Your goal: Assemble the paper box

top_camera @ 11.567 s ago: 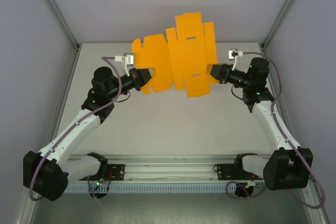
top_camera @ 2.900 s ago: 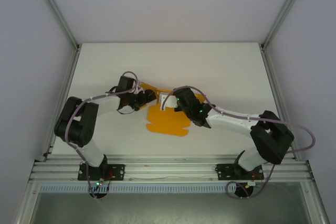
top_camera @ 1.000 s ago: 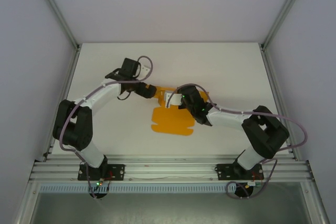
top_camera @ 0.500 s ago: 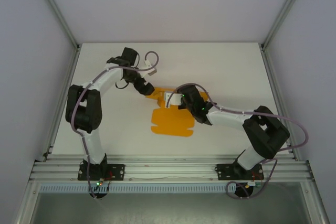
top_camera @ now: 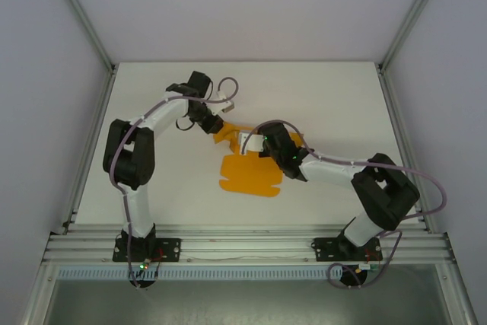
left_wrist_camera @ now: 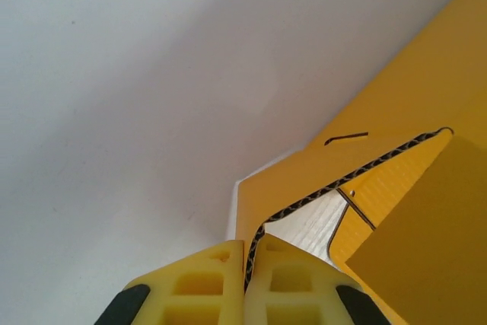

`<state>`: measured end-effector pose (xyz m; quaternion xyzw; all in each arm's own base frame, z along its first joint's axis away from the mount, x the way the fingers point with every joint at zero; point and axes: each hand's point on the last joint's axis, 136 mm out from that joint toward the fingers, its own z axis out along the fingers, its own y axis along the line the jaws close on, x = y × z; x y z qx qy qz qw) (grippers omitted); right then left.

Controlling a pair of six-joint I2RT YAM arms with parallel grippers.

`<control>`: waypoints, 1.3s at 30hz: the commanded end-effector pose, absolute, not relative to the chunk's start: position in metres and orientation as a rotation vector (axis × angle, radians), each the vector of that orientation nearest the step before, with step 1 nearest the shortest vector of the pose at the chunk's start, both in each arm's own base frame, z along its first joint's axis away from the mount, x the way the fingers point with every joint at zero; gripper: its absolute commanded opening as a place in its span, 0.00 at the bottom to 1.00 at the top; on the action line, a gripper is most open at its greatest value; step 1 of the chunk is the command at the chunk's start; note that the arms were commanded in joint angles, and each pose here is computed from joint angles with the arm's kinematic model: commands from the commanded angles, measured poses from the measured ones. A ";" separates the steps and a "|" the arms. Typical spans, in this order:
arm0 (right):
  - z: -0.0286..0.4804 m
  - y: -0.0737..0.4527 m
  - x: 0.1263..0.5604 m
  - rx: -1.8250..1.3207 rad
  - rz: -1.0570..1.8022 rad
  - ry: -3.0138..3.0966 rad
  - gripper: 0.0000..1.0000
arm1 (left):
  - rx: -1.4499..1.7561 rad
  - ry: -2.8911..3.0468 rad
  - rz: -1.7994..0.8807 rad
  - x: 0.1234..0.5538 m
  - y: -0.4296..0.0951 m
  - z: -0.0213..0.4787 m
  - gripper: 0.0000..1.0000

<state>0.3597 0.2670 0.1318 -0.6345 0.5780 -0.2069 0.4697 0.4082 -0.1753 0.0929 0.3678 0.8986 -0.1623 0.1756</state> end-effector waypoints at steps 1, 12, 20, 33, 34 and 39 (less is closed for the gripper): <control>0.140 0.275 0.367 -1.471 -0.485 1.416 0.00 | 0.859 2.495 -0.405 0.421 -0.180 0.116 0.00; 0.138 0.283 0.378 -1.394 -0.537 1.449 0.00 | 0.519 2.427 -0.513 0.412 -0.230 0.149 0.00; 0.143 0.287 0.387 -1.297 -0.542 1.474 0.00 | 0.532 2.370 -0.742 0.376 -0.270 0.168 0.00; 0.128 0.280 0.370 -1.383 -0.489 1.435 0.00 | 0.492 2.372 -0.569 0.381 -0.250 0.125 0.11; 0.127 0.276 0.370 -1.391 -0.512 1.431 0.00 | 0.490 2.393 -0.531 0.379 -0.245 0.120 0.20; 0.114 0.257 0.369 -1.464 -0.618 1.423 0.00 | 0.418 2.440 -0.396 0.372 -0.219 0.107 0.39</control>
